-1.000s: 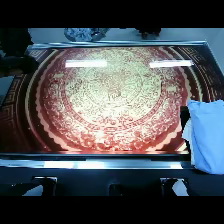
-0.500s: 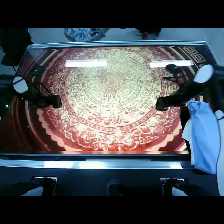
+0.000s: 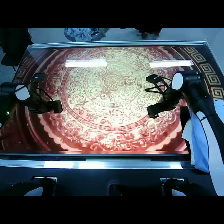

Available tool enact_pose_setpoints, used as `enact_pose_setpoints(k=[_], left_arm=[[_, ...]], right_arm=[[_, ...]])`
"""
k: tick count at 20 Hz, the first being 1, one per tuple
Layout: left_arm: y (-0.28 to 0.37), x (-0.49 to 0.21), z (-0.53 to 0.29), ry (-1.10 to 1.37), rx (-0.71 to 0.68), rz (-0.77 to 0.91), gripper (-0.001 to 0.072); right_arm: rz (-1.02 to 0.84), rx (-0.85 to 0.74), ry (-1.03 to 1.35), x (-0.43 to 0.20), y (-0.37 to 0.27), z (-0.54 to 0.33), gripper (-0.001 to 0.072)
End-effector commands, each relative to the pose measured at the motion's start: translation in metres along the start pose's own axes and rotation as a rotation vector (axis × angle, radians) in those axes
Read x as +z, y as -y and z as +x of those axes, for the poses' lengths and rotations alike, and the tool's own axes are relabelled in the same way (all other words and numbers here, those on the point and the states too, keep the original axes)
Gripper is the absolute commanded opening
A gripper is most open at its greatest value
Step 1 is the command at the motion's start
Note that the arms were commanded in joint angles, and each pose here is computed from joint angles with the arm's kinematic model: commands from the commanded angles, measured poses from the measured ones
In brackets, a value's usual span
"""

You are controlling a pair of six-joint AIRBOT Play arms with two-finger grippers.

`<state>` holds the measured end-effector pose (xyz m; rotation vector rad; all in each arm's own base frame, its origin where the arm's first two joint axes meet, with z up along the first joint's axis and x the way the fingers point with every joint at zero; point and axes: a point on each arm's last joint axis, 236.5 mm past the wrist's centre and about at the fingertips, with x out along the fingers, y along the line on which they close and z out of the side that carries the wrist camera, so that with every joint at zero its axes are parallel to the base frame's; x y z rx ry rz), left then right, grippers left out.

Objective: Fold the shirts.

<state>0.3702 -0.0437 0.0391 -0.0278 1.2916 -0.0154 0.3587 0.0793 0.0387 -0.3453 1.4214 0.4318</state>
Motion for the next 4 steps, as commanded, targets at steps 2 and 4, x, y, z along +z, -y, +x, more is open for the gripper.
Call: enact_pose_setpoints(k=[2, 4], left_arm=[[-0.0001, -0.0008, 0.0005, 0.0, 0.001, -0.001, 0.0708], [-0.0001, -0.0008, 0.0005, -0.001, 0.001, -0.001, 0.0708]], right_arm=[[-0.007, -0.003, -0.006, -0.0003, -0.0014, 0.001, 0.0683], [-0.007, -0.003, -0.006, -0.0003, -0.0014, 0.001, 0.0683]])
